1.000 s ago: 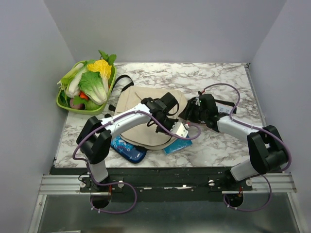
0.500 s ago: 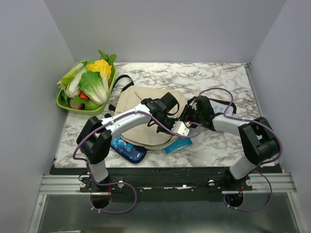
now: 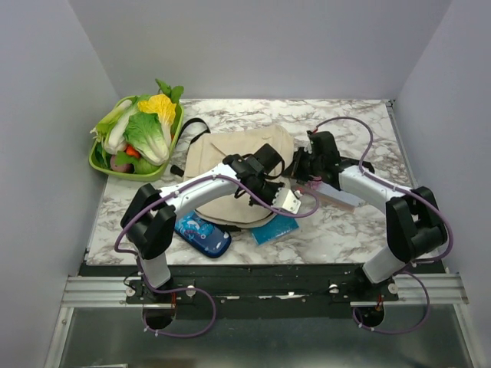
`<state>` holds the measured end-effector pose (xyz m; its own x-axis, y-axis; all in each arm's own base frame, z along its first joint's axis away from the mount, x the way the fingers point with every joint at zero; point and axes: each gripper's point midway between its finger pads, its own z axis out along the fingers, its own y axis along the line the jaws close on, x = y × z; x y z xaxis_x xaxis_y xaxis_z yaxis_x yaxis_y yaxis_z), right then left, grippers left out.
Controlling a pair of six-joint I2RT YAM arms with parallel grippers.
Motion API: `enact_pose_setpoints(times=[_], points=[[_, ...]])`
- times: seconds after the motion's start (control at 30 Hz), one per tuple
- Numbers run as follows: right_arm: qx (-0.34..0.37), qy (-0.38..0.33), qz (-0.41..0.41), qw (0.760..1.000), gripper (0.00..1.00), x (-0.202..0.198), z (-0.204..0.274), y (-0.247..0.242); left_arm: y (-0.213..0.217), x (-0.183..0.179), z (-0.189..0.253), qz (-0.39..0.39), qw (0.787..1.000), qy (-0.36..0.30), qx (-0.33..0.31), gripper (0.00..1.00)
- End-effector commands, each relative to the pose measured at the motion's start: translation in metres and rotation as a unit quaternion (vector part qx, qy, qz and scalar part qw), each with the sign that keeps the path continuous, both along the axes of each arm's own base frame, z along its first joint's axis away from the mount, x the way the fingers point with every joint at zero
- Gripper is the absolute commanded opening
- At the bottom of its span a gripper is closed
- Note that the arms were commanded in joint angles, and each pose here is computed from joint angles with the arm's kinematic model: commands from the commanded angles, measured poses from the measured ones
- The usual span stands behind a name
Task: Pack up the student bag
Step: Unzip the student bag at the center of the board.
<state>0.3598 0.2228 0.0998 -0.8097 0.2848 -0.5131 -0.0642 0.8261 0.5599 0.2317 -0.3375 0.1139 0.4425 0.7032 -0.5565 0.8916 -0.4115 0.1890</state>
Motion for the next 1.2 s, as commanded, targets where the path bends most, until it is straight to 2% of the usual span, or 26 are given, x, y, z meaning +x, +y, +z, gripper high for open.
enact_pose_setpoints(times=[0.0,0.17,0.33,0.37,0.47,0.53,0.6,0.63,0.67,0.7,0.77,0.8,0.93,1.17], points=[[-0.055,-0.027,-0.052,0.997,0.01,0.029,0.004,-0.045,-0.003,0.0,0.019,-0.003,1.0,-0.018,-0.015,0.0],[-0.072,-0.022,-0.073,0.995,0.01,0.058,-0.008,-0.074,0.0,-0.003,0.022,-0.006,1.0,-0.017,-0.013,0.0],[-0.074,-0.045,-0.075,0.993,0.02,0.095,0.01,-0.079,0.008,-0.009,0.015,-0.007,1.0,-0.01,-0.003,0.0],[-0.073,-0.047,-0.073,0.994,0.16,0.1,0.012,-0.079,0.009,-0.01,0.013,-0.008,1.0,-0.009,-0.001,0.0],[-0.072,-0.026,-0.072,0.995,0.48,0.103,0.015,-0.075,0.011,-0.01,0.01,-0.002,1.0,-0.008,-0.001,0.0],[-0.059,-0.028,-0.07,0.995,0.55,0.093,0.025,-0.073,0.008,-0.004,0.009,0.008,1.0,-0.017,-0.006,0.0],[-0.053,-0.007,-0.072,0.996,0.61,0.07,0.014,-0.075,0.004,0.003,0.01,0.028,0.999,-0.022,-0.011,0.0],[-0.032,-0.018,-0.074,0.997,0.63,0.06,0.031,-0.073,-0.002,0.011,0.014,0.037,0.998,-0.036,-0.023,0.0],[-0.027,-0.01,-0.07,0.997,0.68,0.048,0.028,-0.069,-0.004,0.015,0.015,0.042,0.998,-0.039,-0.026,0.0],[-0.029,0.013,-0.069,0.997,0.7,0.029,0.015,-0.071,-0.005,0.019,0.013,0.049,0.998,-0.039,-0.027,0.0],[-0.005,0.022,-0.07,0.997,0.72,0.005,0.021,-0.066,-0.009,0.026,0.017,0.057,0.997,-0.046,-0.031,0.0],[-0.002,0.046,-0.068,0.997,0.72,-0.015,0.004,-0.065,-0.01,0.027,0.016,0.057,0.997,-0.046,-0.03,0.0],[0.055,0.066,-0.051,0.995,0.73,-0.054,0.0,-0.044,-0.013,0.031,0.019,0.058,0.996,-0.052,-0.033,0.0],[0.111,0.061,-0.023,0.992,0.7,-0.056,0.007,-0.004,-0.013,0.03,0.017,0.054,0.997,-0.048,-0.029,0.0]])
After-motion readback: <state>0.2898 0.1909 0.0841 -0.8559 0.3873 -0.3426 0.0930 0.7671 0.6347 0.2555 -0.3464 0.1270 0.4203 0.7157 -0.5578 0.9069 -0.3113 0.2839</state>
